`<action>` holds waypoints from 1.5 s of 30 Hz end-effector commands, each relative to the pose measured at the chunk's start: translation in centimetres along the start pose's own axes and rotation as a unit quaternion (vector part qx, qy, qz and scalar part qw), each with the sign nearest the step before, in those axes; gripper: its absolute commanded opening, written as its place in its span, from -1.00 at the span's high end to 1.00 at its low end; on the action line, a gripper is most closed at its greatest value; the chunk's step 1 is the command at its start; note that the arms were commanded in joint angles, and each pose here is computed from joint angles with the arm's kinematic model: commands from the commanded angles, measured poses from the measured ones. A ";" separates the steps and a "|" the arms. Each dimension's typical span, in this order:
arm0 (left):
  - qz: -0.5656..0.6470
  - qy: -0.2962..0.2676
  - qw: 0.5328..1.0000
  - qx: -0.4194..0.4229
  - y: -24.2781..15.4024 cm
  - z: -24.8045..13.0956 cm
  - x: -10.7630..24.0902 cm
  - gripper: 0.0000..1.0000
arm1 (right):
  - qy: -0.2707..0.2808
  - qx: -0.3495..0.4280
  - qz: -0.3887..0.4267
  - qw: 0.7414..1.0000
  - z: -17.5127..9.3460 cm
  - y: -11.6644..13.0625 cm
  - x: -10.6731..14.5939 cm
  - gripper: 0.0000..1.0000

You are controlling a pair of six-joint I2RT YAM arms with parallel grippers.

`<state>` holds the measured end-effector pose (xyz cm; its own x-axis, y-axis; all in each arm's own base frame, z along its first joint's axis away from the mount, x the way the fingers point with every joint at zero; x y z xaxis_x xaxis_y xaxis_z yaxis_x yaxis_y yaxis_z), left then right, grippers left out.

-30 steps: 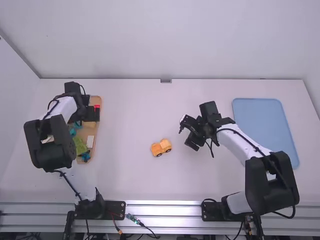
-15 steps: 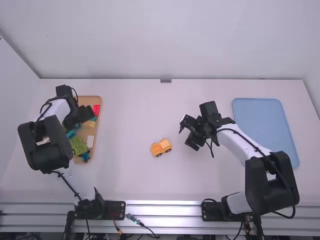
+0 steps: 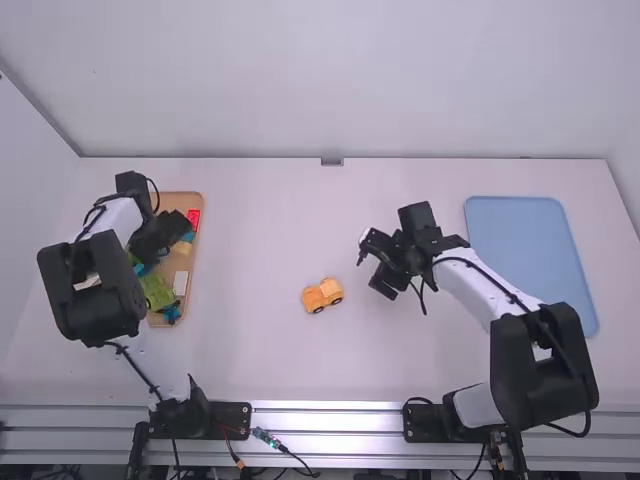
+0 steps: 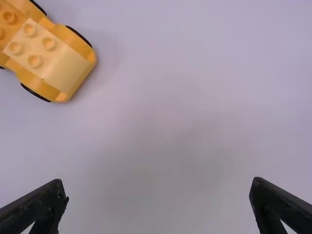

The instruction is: Assemble lego blocks to make yellow taxi

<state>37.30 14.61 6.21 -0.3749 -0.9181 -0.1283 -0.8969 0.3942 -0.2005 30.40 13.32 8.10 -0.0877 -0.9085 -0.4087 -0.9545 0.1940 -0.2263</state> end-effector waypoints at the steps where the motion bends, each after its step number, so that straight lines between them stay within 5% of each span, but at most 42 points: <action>1: -0.087 -0.022 0.995 -0.038 1.5 0.2 -0.3 -0.86 | -0.004 0.006 0.011 1.000 -0.3 -0.3 -0.1 -0.98; 29: -0.117 -0.031 0.992 -0.046 1.7 2.5 -1.0 -0.80 | 0.008 0.008 0.012 1.000 -0.3 -0.3 0.2 -0.98; 33: -0.117 -0.034 0.992 -0.043 1.5 2.5 -1.1 -0.59 | 0.007 0.009 0.011 1.000 -0.3 -0.3 0.1 -0.98; 38: -0.092 -0.040 0.995 -0.009 -0.2 1.8 -2.1 -0.84 | 0.006 0.011 0.010 1.000 -0.3 -0.4 0.1 -0.98; 45: -0.097 -0.041 0.994 -0.001 -1.6 -0.2 -2.9 -0.76 | 0.006 0.009 0.011 1.000 -0.3 -0.4 0.1 -0.98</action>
<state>39.24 16.67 6.97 -0.1758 -0.9692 -0.1727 -0.9518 0.2121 -0.2216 30.57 12.95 8.04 -0.1144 -0.9097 -0.3991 -0.9489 0.2190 -0.2272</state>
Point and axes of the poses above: each hand's point on the last joint's axis, 136 mm out from that joint toward the fingers, its own z axis out along the fingers, its own y axis along the line the jaws close on, x = y × z, the point moved 3 cm from there along -z, back along the fingers, and after that the axes turned 15 degrees about -z, right-handed, at the moved point
